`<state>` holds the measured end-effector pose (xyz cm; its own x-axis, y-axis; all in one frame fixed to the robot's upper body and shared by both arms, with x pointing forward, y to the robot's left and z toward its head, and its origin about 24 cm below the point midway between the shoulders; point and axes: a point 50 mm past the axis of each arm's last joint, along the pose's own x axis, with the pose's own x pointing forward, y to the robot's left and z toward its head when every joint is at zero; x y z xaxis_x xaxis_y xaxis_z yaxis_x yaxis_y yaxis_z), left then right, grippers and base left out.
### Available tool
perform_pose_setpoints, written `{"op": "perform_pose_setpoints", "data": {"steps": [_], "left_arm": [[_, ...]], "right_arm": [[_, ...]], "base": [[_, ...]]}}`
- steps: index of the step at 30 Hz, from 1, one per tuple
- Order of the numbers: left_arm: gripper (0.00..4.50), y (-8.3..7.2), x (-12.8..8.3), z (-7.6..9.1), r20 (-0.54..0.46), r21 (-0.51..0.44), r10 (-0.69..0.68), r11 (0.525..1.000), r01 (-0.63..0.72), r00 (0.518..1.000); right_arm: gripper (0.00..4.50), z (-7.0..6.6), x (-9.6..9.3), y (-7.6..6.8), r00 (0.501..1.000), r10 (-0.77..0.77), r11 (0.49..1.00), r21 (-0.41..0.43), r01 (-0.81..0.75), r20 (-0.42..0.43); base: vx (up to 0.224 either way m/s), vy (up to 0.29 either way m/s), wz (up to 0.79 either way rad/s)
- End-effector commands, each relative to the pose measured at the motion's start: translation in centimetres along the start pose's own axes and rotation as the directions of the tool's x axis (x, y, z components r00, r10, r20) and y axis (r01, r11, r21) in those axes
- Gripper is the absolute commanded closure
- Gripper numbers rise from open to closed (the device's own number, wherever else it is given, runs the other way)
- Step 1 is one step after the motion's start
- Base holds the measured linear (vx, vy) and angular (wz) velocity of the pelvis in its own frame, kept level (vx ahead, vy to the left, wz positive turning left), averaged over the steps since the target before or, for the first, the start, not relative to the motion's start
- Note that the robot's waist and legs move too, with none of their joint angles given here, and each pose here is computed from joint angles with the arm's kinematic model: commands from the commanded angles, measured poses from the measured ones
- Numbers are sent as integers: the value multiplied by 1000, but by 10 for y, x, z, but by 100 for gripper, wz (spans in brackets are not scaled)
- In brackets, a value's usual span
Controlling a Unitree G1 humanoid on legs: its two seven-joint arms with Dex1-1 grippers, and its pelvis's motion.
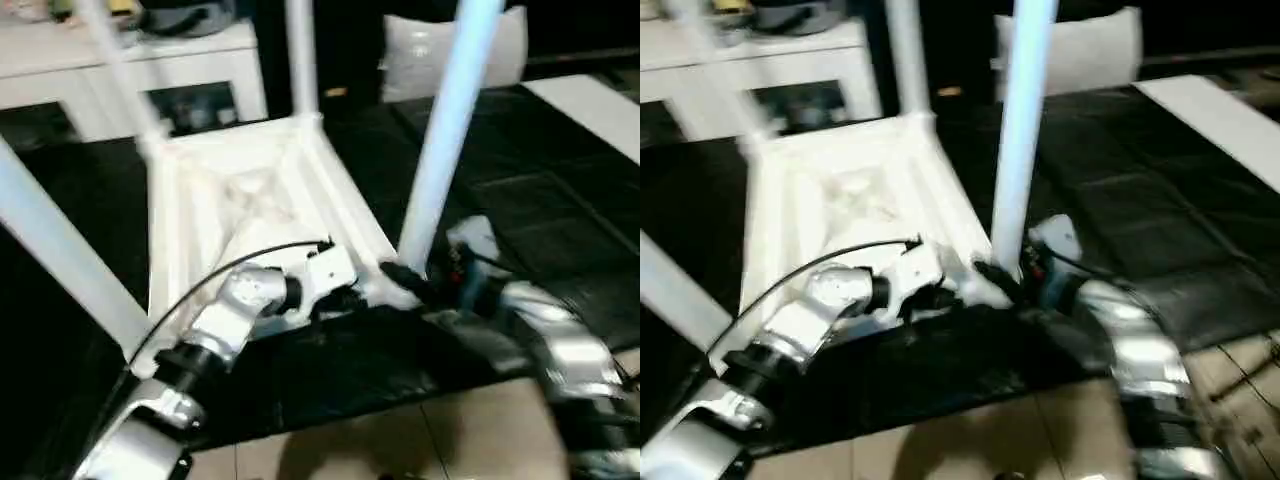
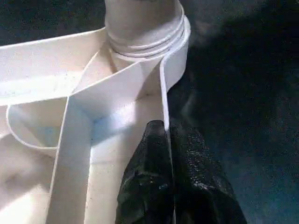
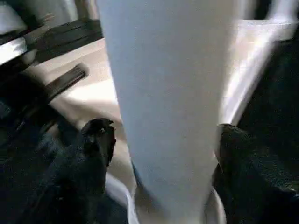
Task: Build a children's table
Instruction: Rotate leg to tighten
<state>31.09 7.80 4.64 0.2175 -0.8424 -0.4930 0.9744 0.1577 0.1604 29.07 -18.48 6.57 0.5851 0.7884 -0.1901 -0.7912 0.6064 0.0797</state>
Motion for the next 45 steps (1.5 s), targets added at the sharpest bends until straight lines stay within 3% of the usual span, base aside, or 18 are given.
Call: {"op": "perform_pose_setpoints", "data": {"steps": [1,8,9,11,16,24,29,34,36,38,39,45], "left_arm": [[450,-2,-1,4,4,71,-82,994,81,997],[450,-7,-16,-3,-41,134,-263,955,266,964],[450,-8,-19,-3,-49,141,-317,936,321,947],[450,-8,-19,-3,-49,141,-317,936,321,947],[450,-12,-21,-2,-82,173,-431,882,439,898],[450,-13,-19,-2,-93,185,-452,868,461,887],[450,-14,-20,-3,-85,177,-456,868,464,886],[450,-14,-19,-4,-62,158,-443,880,447,894],[450,-9,-16,-5,-31,84,-360,928,362,932],[450,-7,-15,-5,-15,56,-334,941,335,942],[450,-6,-11,-4,15,-10,-278,960,279,960],[450,-9,3,5,55,-94,-177,979,181,983]], "right_arm": [[54,5,-3,4,997,76,997,-9,-76,8],[54,4,-20,11,951,297,952,-44,-302,-85],[71,4,-21,12,934,338,935,-72,-347,-112],[71,4,-21,12,934,338,935,-72,-347,-112],[116,-1,-20,18,878,446,886,-52,-461,-175],[195,-6,-19,22,833,512,848,-30,-529,-211],[235,-6,-17,22,829,522,844,-21,-536,-200],[248,-6,-17,23,833,526,845,-5,-535,-171],[251,-6,-11,26,867,481,875,8,-485,-131],[251,-7,-8,27,883,454,890,18,-455,-117],[252,-10,7,24,945,304,952,24,-304,-120],[254,-10,39,21,994,51,997,58,-45,-97]], "base": [[0,0,0],[0,0,0],[0,0,0],[0,0,0],[0,0,0],[0,0,0],[0,0,0],[0,0,0],[0,0,0],[0,0,0],[0,0,0],[0,0,0]]}}
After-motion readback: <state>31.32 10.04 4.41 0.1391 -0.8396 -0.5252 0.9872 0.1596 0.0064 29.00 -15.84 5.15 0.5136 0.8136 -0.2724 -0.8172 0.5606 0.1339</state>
